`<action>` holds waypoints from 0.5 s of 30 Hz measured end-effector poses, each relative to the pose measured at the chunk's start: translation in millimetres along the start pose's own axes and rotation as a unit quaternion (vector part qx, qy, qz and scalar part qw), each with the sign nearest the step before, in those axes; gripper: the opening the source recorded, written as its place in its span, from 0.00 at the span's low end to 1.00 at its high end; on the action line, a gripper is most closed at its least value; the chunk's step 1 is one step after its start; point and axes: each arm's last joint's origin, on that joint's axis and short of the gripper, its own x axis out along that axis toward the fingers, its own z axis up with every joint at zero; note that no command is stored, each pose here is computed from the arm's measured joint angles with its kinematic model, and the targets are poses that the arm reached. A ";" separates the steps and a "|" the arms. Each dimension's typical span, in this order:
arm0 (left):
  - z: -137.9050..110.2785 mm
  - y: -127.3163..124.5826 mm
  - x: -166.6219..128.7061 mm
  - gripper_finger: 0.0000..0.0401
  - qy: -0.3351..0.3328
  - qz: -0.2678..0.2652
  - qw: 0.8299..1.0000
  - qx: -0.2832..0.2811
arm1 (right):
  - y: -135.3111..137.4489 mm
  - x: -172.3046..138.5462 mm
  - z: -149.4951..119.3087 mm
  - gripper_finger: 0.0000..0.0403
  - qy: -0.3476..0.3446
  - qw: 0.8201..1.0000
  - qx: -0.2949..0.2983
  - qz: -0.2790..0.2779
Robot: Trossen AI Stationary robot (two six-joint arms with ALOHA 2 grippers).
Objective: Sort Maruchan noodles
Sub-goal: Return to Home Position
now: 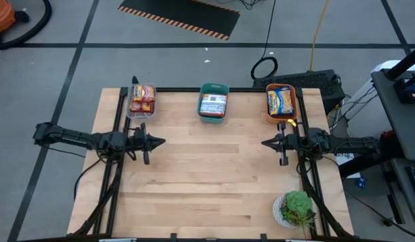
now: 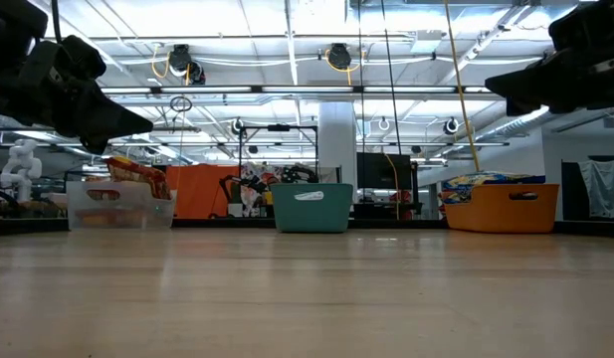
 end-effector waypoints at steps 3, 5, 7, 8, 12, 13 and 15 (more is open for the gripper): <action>0.0 0.0 0.0 0.01 0.000 0.000 1.000 0.002 | -0.4 0.1 -0.2 0.00 0.001 1.000 0.009 -0.002; 0.2 0.1 -0.1 0.01 -0.001 0.002 1.000 0.004 | -0.4 0.1 -0.2 0.00 0.001 1.000 0.013 -0.002; 1.2 0.0 -0.8 0.01 -0.007 -0.001 1.000 0.006 | -0.4 0.1 -0.2 0.00 0.001 1.000 0.013 -0.002; 1.8 -0.3 -1.2 0.01 -0.009 -0.007 1.000 0.010 | -0.4 0.1 -0.2 0.00 0.001 1.000 0.013 -0.002; 3.9 -3.2 -3.4 0.01 -0.015 -0.060 0.997 0.041 | -0.4 0.1 0.2 0.00 -0.001 1.000 0.013 -0.003; 4.4 -3.7 -4.0 0.01 -0.018 -0.069 0.996 0.051 | -0.5 0.1 0.7 0.00 -0.003 1.000 0.013 -0.003; 5.1 -4.1 -5.0 0.01 -0.023 -0.080 0.994 0.071 | -0.7 0.1 1.1 0.00 -0.005 1.000 0.013 -0.004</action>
